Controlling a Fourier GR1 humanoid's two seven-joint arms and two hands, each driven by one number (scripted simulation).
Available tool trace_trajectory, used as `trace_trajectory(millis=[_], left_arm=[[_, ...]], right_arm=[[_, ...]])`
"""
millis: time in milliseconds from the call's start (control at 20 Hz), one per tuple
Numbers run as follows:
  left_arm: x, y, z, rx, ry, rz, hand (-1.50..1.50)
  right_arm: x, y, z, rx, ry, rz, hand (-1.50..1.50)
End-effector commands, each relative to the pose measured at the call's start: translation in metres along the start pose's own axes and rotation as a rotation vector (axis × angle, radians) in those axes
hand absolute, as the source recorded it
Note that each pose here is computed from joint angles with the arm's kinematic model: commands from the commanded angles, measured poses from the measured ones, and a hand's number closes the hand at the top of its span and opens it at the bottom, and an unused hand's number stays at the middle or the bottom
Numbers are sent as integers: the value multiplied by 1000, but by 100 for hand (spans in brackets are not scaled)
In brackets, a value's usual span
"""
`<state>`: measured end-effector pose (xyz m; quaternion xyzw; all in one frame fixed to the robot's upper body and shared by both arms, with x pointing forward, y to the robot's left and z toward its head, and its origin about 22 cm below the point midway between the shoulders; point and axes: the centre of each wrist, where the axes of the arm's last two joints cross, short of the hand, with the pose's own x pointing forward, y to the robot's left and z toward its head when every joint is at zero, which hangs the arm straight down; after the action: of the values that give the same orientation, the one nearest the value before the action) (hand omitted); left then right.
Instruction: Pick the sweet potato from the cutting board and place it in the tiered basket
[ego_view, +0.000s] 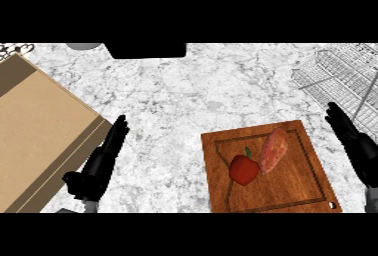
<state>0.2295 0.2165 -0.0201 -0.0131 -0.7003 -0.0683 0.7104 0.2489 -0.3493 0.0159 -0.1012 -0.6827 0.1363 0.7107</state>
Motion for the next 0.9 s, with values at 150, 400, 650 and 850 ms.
trace_trajectory(millis=[150,400,650,850], left_arm=[[-21,39,18,212,167,-93,0],[-42,51,39,322,274,-78,0],[-44,42,40,315,278,-77,0],[-42,33,28,278,266,-93,0]], right_arm=[[39,-34,4,-546,-91,28,150],[-5,-71,47,-1191,182,-99,-150],[26,-8,54,-1423,18,-182,-150],[46,39,75,-1329,78,-152,-150]])
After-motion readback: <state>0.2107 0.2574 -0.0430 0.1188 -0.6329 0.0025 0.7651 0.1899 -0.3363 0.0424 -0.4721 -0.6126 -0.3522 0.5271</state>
